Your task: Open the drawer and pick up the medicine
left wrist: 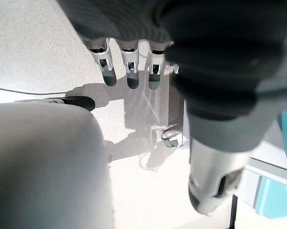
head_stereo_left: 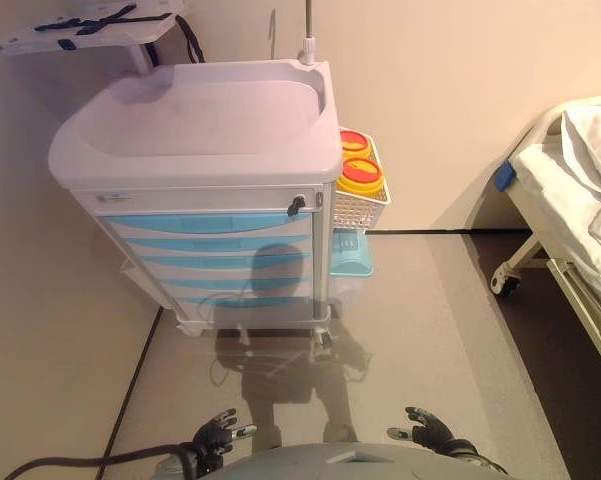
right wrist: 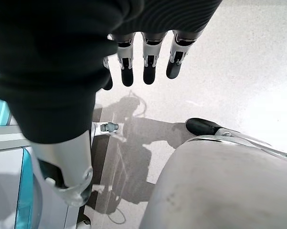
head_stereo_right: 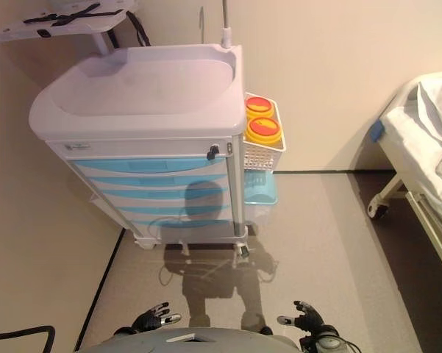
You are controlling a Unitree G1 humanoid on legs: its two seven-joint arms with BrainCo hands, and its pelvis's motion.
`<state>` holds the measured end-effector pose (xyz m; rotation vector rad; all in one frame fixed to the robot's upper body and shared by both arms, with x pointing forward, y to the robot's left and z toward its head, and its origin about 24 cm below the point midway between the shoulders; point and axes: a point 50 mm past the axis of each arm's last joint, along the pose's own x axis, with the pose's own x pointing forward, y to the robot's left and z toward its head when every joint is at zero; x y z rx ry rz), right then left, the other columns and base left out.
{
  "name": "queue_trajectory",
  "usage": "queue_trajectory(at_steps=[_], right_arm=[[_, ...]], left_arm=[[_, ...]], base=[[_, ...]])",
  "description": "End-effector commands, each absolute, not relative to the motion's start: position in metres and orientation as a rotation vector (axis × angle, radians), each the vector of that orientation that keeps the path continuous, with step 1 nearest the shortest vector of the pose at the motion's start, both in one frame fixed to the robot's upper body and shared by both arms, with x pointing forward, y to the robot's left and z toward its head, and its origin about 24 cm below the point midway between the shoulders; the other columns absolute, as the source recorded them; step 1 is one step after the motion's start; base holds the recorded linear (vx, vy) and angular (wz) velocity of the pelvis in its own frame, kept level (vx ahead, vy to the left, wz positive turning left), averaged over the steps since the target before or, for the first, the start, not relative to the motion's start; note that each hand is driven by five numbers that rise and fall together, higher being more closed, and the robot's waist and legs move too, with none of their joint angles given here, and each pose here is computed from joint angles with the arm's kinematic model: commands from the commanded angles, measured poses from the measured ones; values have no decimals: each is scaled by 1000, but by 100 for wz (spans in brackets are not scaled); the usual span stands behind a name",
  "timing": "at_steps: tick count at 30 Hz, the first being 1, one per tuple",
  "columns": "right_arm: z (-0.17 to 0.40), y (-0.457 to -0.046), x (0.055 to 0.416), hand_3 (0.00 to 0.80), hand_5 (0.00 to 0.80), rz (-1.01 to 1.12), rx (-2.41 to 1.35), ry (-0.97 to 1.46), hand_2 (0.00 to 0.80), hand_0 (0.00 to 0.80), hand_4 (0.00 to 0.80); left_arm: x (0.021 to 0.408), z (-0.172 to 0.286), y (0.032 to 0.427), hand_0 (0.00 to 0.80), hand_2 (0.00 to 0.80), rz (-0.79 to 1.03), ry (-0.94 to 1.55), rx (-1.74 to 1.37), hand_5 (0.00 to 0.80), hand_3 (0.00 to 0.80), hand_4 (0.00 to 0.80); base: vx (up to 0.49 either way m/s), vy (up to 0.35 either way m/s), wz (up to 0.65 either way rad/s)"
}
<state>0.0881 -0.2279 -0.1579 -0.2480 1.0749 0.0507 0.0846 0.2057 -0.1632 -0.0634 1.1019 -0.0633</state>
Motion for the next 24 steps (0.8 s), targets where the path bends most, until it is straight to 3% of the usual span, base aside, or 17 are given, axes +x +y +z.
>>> queue_trajectory(at_steps=[1,6,15,24], right_arm=[[-156,-218,104,0,0,67,-221,1017,0,0,0],[-151,-219,119,0,0,76,-226,968,0,0,0],[-130,-225,167,0,0,96,-273,819,0,0,0],[-105,-238,205,0,0,34,-265,705,0,0,0]], left_arm=[[100,-159,214,0,0,20,1040,-124,0,0,0],[122,-151,218,0,0,53,937,-163,0,0,0],[200,-111,220,0,0,55,602,-189,0,0,0],[282,-25,231,0,0,66,53,-560,0,0,0]], base=[[47,48,-2],[-51,51,-14],[-155,64,-20],[-78,85,-14]])
